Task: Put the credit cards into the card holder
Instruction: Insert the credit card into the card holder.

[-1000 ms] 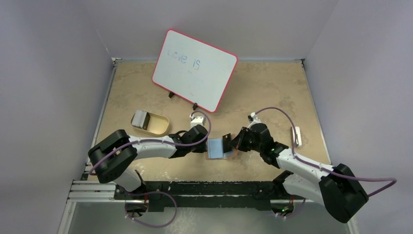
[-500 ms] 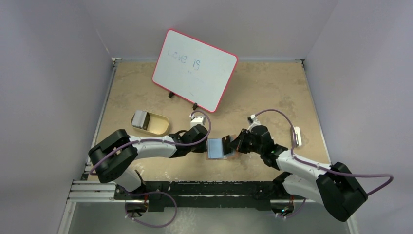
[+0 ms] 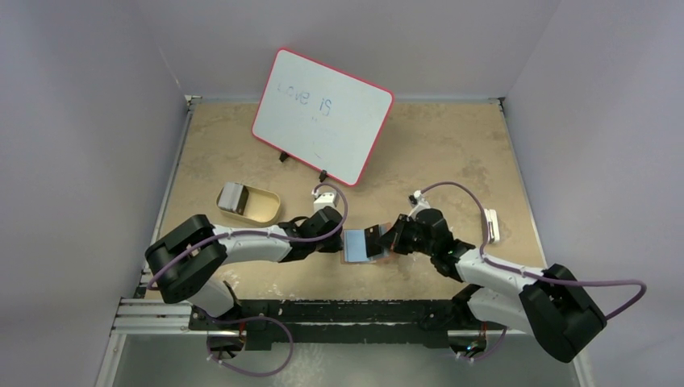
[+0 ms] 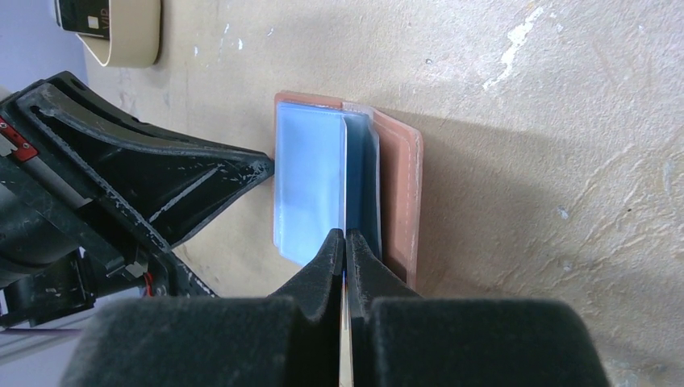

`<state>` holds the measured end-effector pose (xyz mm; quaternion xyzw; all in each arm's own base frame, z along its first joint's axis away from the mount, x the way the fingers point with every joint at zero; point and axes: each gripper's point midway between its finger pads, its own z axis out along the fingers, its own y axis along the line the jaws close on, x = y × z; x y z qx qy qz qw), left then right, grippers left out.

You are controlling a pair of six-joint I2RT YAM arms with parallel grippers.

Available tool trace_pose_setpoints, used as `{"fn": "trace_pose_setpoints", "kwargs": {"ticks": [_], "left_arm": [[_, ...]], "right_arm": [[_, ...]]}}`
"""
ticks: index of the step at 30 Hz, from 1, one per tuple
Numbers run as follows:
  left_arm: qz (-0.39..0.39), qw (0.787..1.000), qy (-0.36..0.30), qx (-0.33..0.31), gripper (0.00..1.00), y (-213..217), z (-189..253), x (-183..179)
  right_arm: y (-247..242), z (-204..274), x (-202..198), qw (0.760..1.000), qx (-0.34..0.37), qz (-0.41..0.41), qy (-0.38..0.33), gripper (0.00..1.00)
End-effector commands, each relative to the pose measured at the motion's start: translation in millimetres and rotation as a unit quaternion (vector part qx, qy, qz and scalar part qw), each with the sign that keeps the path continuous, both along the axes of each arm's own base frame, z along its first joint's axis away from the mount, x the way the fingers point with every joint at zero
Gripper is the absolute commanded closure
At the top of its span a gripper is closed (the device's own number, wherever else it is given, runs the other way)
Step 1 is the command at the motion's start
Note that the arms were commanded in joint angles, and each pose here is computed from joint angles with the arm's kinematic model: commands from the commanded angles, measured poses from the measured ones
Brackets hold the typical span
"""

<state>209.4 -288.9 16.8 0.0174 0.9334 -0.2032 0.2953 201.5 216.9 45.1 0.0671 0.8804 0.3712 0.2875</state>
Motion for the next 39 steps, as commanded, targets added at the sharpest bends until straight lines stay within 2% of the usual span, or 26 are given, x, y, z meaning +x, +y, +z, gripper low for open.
{"fn": "trace_pose_setpoints", "kwargs": {"ticks": [1, 21, 33, 37, 39], "left_arm": [[0.002, 0.998, 0.041, 0.040, 0.98, 21, -30, -19], [0.006, 0.998, 0.054, 0.037, 0.99, 23, -38, -24], [0.006, 0.998, 0.059, 0.034, 0.99, 22, -39, -26], [0.008, 0.998, 0.059, 0.036, 1.00, 23, -40, -26], [0.009, 0.998, 0.057, 0.033, 1.00, 23, -39, -25]], "right_arm": [[-2, 3, 1, 1.000, 0.008, -0.010, -0.012, 1.00], [-3, -5, -1, 1.000, 0.012, -0.007, -0.021, 1.00], [-1, -13, -5, 1.000, 0.021, -0.010, -0.001, 1.00], [-4, -15, -10, 1.000, 0.017, -0.017, 0.019, 1.00], [-11, -13, -3, 0.999, 0.001, -0.034, 0.006, 1.00]]}}
